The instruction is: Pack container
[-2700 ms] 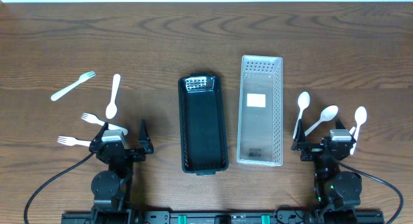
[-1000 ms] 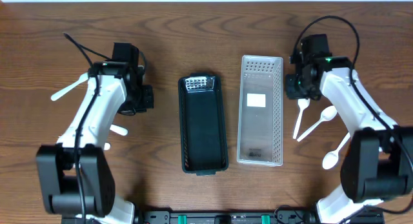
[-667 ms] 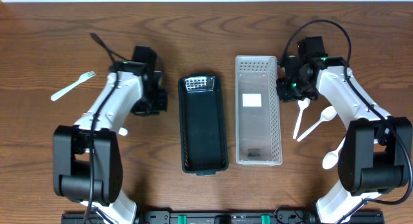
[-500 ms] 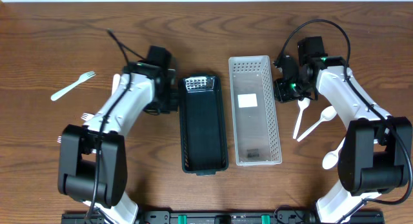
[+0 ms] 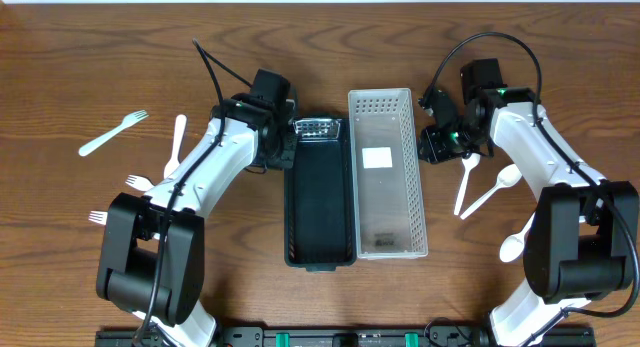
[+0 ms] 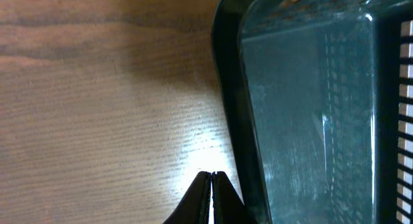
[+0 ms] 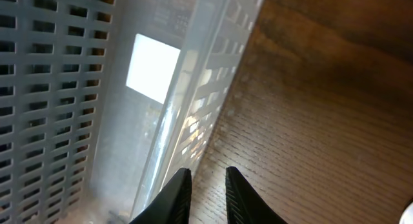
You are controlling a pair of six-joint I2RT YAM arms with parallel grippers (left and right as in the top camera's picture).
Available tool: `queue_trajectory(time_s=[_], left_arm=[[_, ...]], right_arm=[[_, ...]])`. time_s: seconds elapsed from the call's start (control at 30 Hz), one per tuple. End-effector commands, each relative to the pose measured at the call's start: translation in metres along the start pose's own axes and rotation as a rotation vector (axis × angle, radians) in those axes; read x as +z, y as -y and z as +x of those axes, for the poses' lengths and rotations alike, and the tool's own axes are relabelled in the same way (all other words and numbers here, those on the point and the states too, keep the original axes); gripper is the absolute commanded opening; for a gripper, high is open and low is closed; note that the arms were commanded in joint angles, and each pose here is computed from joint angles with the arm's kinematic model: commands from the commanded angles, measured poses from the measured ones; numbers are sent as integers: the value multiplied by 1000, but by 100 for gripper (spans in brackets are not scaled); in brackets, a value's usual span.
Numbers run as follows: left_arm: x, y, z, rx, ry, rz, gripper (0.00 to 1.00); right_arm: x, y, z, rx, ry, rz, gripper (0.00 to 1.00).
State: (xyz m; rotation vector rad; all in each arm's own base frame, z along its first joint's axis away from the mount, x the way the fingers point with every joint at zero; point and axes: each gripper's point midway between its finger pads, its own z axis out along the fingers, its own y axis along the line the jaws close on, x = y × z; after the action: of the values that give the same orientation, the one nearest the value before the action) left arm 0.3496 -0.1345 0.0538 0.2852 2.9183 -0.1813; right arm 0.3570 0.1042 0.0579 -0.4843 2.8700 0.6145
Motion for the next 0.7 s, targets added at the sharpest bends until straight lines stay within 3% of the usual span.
queue_trajectory(time_s=[0.0,0.1,0.23,0.37,0.5,0.6,0.67], left_arm=[[-2,3,-11,8,29,9,6],[-3,0,-13,8,38,-7,6],[-16,-17,-21,4,81,-109,6],[-64,-28,-46,24,206,-181,6],[-123,-23,-56,27,310,-172,6],[-158,-22,-40,18,326,-168,7],[-173,-24,-22,1,312,-167,16]], right_arm=[[1,-23,-7,-86,8,-63,24],[2,-20,-7,-90,5,-40,32],[-1,1,-6,-67,-4,65,34],[-18,42,-11,69,14,281,36],[-58,58,-34,134,113,382,36],[-101,54,-53,145,219,406,36],[-133,54,-59,211,296,461,37]])
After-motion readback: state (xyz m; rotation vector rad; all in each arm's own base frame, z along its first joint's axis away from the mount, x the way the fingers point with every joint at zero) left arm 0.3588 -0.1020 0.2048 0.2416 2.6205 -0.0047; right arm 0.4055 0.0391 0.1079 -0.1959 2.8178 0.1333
